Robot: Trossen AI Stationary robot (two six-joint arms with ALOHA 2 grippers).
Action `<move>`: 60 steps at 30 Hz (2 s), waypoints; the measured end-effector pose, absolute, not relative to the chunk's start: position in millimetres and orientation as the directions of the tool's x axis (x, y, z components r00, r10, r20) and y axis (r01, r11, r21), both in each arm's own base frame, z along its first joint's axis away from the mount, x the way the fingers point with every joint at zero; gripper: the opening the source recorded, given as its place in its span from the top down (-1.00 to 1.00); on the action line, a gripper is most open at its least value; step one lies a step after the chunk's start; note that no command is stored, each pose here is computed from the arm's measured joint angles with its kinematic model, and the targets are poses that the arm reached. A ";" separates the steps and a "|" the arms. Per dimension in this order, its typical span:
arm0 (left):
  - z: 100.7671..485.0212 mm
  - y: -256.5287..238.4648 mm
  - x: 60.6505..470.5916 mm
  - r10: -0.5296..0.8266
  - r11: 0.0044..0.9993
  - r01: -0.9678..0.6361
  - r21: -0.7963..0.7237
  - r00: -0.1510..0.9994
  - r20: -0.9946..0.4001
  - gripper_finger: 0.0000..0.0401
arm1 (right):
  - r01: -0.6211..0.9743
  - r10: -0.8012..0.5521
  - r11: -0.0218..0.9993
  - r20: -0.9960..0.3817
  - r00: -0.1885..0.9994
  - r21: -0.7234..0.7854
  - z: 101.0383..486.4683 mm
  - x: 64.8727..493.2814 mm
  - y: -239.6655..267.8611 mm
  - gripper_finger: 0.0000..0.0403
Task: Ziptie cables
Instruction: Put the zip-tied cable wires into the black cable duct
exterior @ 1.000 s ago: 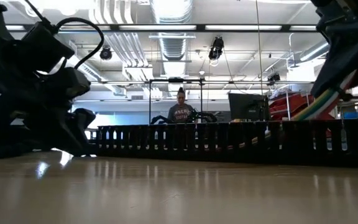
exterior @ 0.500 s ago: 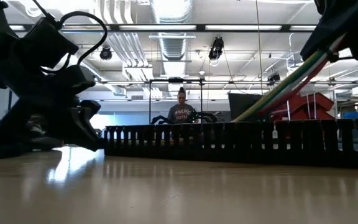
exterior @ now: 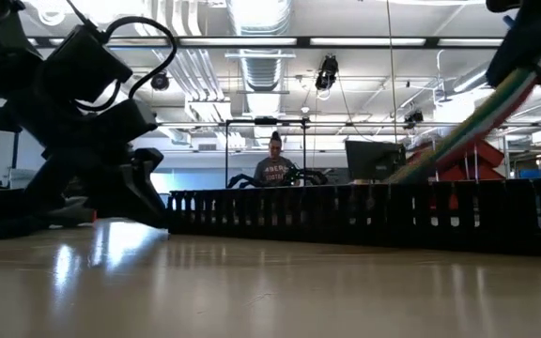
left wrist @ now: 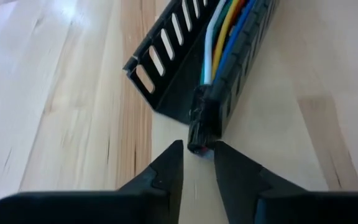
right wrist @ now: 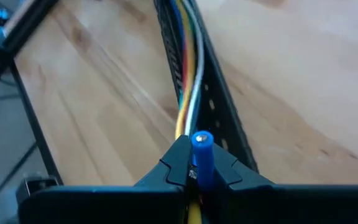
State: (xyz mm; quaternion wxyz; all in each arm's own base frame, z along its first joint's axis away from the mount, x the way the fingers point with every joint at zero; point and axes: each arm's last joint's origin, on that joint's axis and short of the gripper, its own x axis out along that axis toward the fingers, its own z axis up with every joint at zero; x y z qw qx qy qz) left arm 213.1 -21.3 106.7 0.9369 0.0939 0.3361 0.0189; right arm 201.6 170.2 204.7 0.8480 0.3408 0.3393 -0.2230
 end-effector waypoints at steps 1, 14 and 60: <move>107.4 -21.5 214.8 0.098 0.982 0.025 0.185 0.775 -0.625 0.63 | 0.604 -0.138 0.676 -0.733 0.666 0.422 204.5 201.0 170.8 0.98; 122.2 -25.0 224.2 0.067 0.987 0.051 0.150 0.728 -0.682 0.44 | 0.581 -0.130 0.743 -0.780 0.613 0.333 202.1 195.8 168.3 0.99; 179.3 -76.9 289.7 -0.117 0.993 0.118 -0.026 0.879 -0.462 0.41 | 0.245 -0.136 0.969 -0.766 0.629 0.030 199.3 189.4 175.1 0.99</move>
